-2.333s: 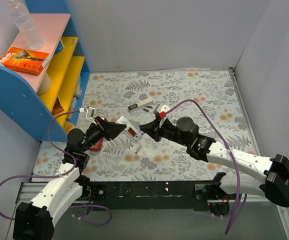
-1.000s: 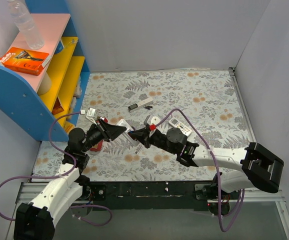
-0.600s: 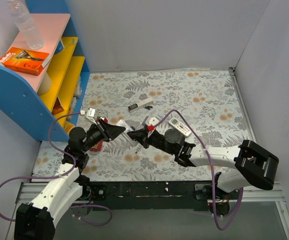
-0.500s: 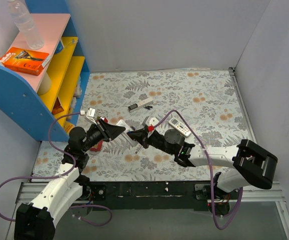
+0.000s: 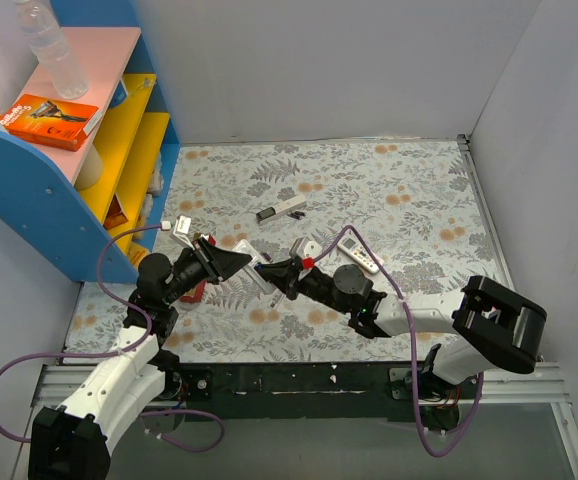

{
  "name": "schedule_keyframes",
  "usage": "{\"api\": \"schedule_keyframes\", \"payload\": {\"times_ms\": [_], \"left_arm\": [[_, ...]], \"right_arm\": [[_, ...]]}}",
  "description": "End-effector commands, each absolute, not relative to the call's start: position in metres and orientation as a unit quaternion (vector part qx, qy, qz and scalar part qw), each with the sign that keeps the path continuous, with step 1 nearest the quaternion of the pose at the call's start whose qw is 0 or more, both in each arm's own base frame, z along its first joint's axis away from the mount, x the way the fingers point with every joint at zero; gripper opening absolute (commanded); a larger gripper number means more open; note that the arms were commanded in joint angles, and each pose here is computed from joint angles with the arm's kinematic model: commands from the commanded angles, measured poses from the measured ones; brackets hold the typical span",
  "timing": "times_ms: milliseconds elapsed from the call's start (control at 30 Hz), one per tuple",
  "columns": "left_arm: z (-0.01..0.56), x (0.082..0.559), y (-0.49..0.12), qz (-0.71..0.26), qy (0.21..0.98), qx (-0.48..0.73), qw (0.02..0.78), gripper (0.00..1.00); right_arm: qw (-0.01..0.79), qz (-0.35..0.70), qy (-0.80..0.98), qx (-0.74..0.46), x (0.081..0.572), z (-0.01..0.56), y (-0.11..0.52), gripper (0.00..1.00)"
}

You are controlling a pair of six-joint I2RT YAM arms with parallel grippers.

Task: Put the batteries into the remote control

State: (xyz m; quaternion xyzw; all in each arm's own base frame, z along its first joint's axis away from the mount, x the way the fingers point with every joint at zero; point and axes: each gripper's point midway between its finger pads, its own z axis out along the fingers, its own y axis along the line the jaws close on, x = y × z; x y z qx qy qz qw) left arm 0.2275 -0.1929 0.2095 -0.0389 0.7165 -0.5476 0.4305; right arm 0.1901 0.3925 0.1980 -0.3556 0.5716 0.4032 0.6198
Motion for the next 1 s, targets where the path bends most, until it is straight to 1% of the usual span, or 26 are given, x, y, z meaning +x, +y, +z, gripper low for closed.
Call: {"api": "schedule_keyframes", "payload": {"times_ms": [0, 233, 467, 967], "left_arm": [[0.25, 0.22, -0.198, -0.567, 0.688, 0.002, 0.453, 0.0], [0.25, 0.224, -0.194, -0.545, 0.696, 0.004, 0.468, 0.0], [0.248, 0.221, -0.197, -0.551, 0.696, 0.015, 0.461, 0.0], [0.237, 0.222, -0.197, -0.553, 0.702, 0.006, 0.449, 0.0]], "right_arm": [[0.618, 0.371, 0.596, -0.354, 0.199, 0.178, 0.383, 0.1], [0.615, 0.346, 0.608, -0.363, 0.202, 0.167, 0.377, 0.11], [0.602, 0.351, 0.614, -0.371, 0.202, 0.161, 0.386, 0.2], [0.597, 0.336, 0.644, -0.341, 0.214, 0.156, 0.386, 0.28]]}}
